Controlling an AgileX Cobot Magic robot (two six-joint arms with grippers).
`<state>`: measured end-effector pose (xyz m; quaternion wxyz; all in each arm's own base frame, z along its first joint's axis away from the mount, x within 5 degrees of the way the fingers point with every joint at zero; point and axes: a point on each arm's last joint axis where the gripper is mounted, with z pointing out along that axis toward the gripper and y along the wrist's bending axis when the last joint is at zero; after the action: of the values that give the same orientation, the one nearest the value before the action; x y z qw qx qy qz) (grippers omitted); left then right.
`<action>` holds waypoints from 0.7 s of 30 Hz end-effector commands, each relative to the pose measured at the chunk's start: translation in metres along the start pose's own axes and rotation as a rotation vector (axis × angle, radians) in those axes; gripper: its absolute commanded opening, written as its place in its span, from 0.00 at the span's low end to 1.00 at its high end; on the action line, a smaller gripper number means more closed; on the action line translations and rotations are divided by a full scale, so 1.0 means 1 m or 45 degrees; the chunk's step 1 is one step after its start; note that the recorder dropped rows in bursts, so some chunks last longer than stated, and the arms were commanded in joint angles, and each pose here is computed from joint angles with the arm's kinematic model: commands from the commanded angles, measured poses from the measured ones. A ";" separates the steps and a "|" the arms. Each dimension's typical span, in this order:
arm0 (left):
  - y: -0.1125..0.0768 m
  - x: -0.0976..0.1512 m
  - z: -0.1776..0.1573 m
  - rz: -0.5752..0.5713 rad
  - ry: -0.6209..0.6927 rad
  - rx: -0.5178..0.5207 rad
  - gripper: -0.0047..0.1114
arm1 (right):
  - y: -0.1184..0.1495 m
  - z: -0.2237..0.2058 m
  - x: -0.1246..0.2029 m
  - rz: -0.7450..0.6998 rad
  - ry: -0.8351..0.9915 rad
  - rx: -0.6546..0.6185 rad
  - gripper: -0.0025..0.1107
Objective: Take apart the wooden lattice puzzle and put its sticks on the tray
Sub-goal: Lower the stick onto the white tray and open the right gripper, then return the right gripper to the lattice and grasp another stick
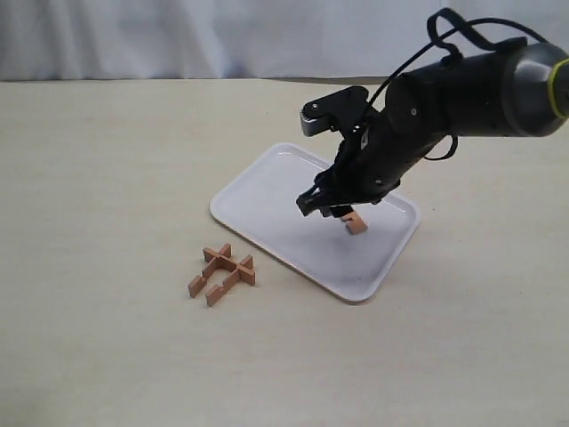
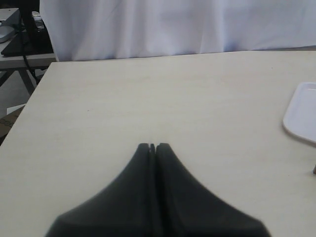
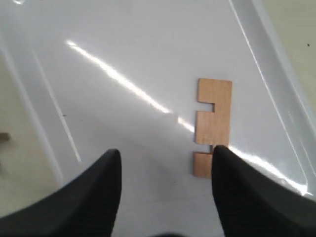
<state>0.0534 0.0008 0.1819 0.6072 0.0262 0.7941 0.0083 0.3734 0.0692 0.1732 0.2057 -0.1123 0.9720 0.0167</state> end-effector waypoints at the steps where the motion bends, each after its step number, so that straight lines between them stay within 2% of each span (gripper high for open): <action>1: 0.000 0.000 0.000 0.002 -0.011 0.007 0.04 | 0.025 -0.020 -0.002 -0.125 -0.008 -0.138 0.45; 10: 0.000 0.000 0.000 0.002 -0.011 0.007 0.04 | 0.116 -0.014 0.009 -0.511 -0.025 -0.219 0.45; 14: 0.000 0.000 0.000 0.002 -0.011 0.007 0.04 | 0.131 -0.005 0.014 -0.570 -0.015 -0.209 0.45; 21: 0.000 0.000 0.000 0.002 -0.011 0.007 0.04 | 0.128 0.011 0.018 -0.557 0.031 -0.139 0.45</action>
<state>0.0534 0.0008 0.1819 0.6072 0.0262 0.7941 0.0083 0.3301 0.1913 0.1585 0.1833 -0.3324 0.9244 0.0365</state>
